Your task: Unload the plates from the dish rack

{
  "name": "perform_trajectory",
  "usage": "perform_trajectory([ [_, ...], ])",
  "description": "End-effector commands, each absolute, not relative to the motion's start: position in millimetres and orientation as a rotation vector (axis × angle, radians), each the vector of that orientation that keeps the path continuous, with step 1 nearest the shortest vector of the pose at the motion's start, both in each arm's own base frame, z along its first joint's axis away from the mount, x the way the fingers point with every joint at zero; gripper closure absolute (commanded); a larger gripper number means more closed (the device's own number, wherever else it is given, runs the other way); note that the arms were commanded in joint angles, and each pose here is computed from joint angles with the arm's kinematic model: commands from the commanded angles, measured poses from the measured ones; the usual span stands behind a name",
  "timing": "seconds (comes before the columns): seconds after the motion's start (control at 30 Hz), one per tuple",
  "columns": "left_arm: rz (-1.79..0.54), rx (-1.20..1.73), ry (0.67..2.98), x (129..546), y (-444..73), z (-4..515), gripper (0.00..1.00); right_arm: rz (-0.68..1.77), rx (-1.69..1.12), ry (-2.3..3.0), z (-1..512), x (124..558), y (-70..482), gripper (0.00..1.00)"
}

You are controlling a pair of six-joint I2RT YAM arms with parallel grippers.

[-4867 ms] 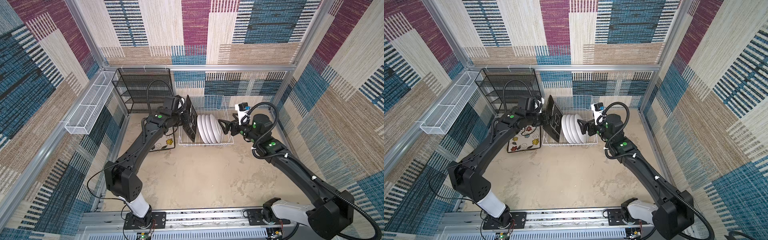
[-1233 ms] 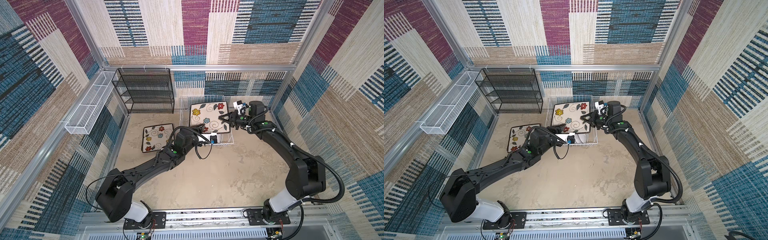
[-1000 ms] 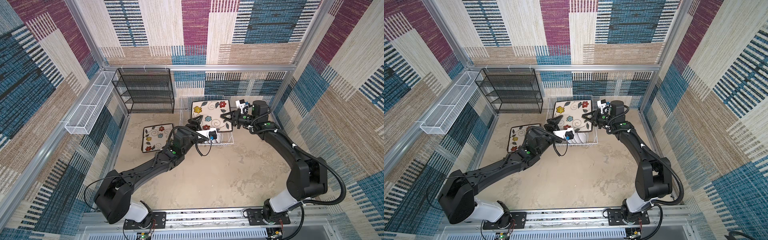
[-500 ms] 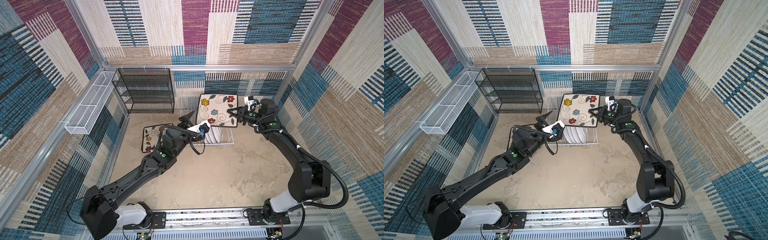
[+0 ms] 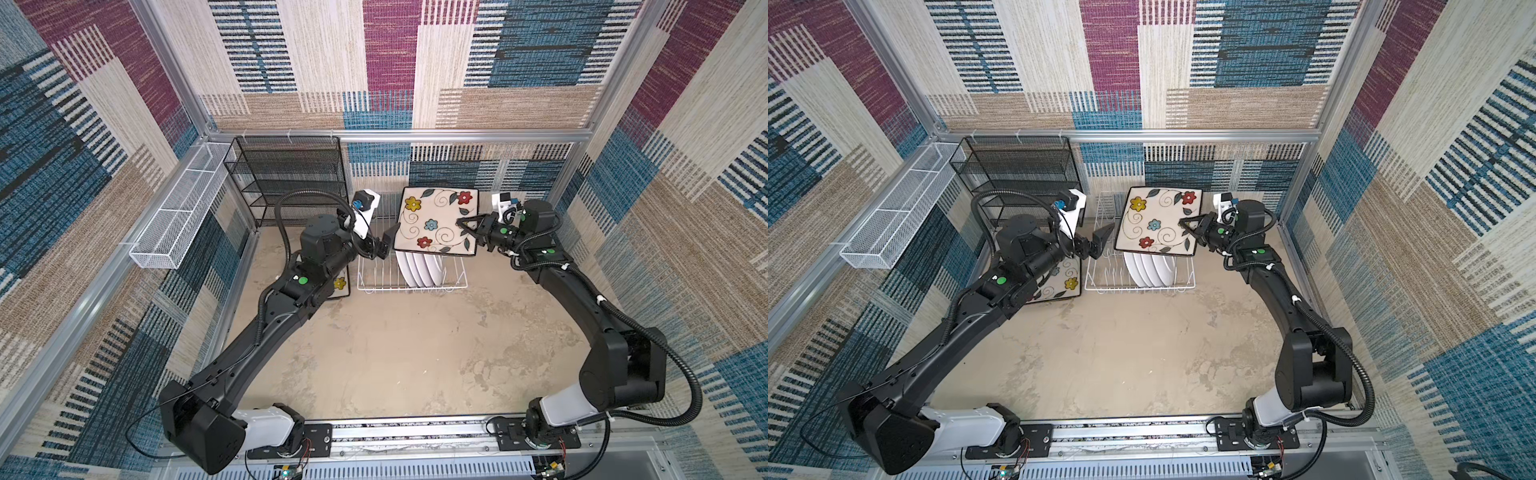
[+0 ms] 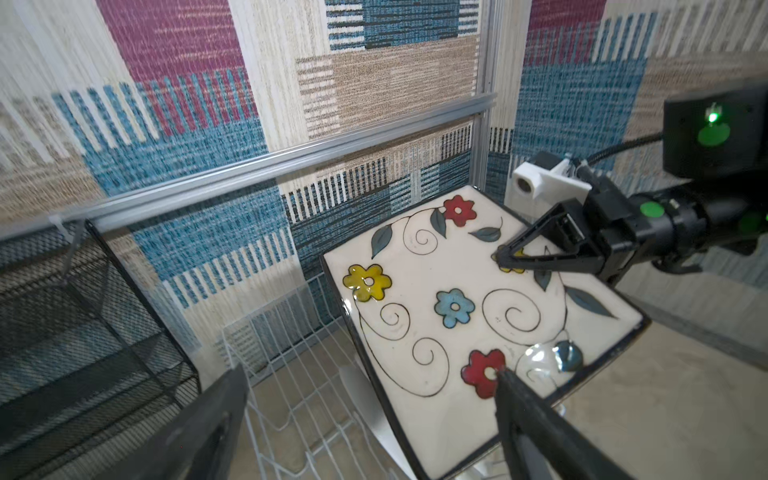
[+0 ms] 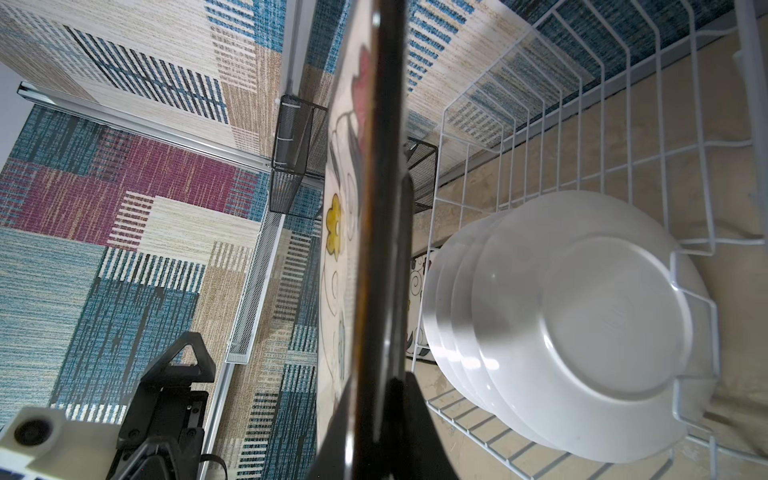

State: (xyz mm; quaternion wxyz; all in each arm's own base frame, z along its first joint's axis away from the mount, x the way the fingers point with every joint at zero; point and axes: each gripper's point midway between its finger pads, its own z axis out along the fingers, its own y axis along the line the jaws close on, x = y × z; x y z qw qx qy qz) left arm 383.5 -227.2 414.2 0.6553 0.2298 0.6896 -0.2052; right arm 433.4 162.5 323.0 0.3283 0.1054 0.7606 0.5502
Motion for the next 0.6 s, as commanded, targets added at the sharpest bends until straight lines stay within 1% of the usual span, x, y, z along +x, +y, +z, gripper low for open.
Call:
perform_trajectory([
  [0.0, -0.780, 0.343, 1.691, 386.2, -229.8, 410.5, 0.06, 1.462, 0.120, 1.842, 363.5, 430.5, 166.9, 1.00],
  [0.1, -0.865, 0.161, 1.765, 402.9, -211.8, 405.4, 0.07, 1.457, 0.110, 1.842, 362.7, 429.5, 167.1, 1.00],
  [0.23, -1.009, 0.039, 1.832, 417.9, -202.1, 392.3, 0.09, 1.445, 0.075, 1.839, 366.1, 428.2, 168.0, 1.00],
  [0.4, -1.154, 0.036, 1.935, 428.3, -214.7, 368.4, 0.10, 1.433, 0.037, 1.837, 367.4, 427.3, 169.5, 1.00],
  [0.57, -1.404, 0.102, 2.027, 432.7, -247.3, 345.9, 0.13, 1.457, -0.002, 1.842, 365.1, 426.1, 173.4, 1.00],
])
